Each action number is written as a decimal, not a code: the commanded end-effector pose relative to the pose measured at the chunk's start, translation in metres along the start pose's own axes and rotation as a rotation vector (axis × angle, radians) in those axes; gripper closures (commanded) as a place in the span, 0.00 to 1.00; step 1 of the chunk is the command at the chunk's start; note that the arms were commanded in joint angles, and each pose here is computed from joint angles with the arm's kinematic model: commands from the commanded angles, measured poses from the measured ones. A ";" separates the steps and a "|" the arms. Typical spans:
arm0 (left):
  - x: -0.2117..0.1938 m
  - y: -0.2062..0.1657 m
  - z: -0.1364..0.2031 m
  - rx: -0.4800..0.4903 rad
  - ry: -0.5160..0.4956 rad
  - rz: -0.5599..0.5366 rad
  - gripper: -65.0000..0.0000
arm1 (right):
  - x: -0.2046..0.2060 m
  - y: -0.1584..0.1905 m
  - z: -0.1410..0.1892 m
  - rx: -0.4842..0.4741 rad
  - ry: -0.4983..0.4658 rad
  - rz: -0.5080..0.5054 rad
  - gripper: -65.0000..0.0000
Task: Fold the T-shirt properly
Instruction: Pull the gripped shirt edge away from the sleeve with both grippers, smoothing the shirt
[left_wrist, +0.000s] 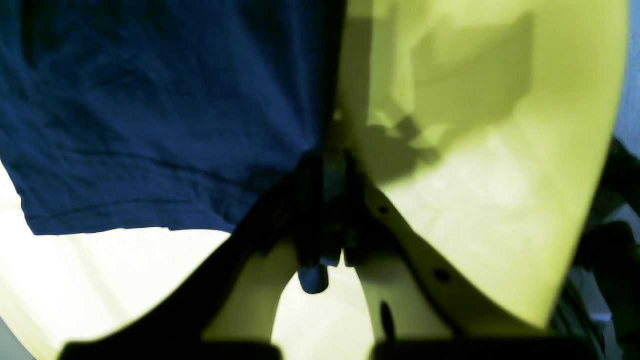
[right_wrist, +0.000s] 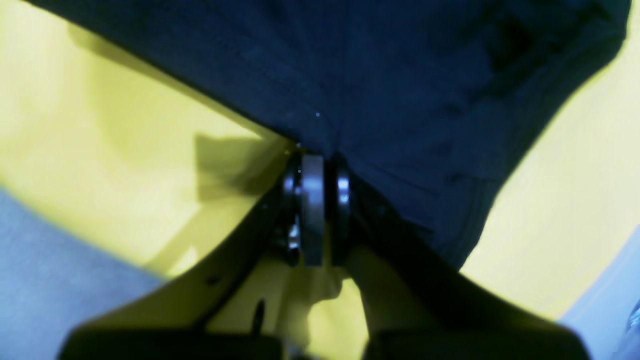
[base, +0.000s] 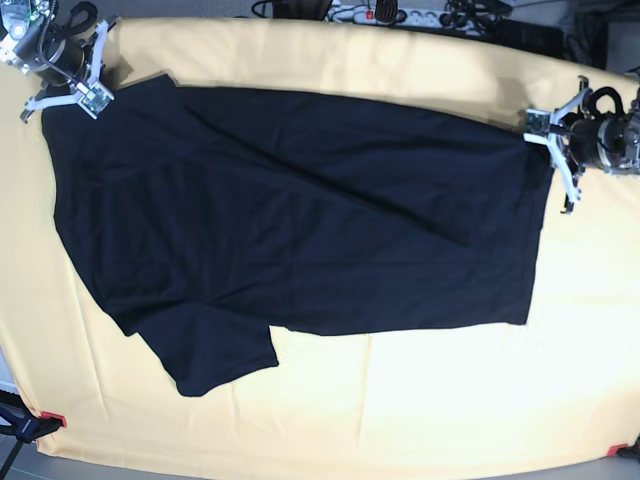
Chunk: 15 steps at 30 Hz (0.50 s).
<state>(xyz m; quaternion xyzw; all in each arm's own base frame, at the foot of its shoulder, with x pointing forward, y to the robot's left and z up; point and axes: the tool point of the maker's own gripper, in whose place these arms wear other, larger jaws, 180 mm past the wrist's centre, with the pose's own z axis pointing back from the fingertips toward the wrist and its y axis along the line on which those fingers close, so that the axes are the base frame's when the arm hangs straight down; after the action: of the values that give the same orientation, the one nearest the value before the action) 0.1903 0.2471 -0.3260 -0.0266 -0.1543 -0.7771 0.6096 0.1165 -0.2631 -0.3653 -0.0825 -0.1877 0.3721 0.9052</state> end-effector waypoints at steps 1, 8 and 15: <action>-0.003 0.002 0.010 0.000 0.019 -0.019 1.00 | -0.008 -0.006 0.005 -0.027 0.036 0.008 1.00; 0.002 -0.006 0.018 -0.030 0.024 -0.059 1.00 | -0.041 0.012 0.014 -0.003 0.128 -0.029 1.00; 0.002 -0.011 0.023 -0.053 0.033 -0.008 1.00 | -0.039 0.023 0.030 -0.004 0.143 -0.010 1.00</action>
<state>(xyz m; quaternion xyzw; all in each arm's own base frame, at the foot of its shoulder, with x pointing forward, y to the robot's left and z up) 0.1691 0.2450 -0.3137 -0.0493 -0.1294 -0.7772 0.6138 0.0618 -0.2686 -0.3605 -0.0955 -0.1248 0.3549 0.9216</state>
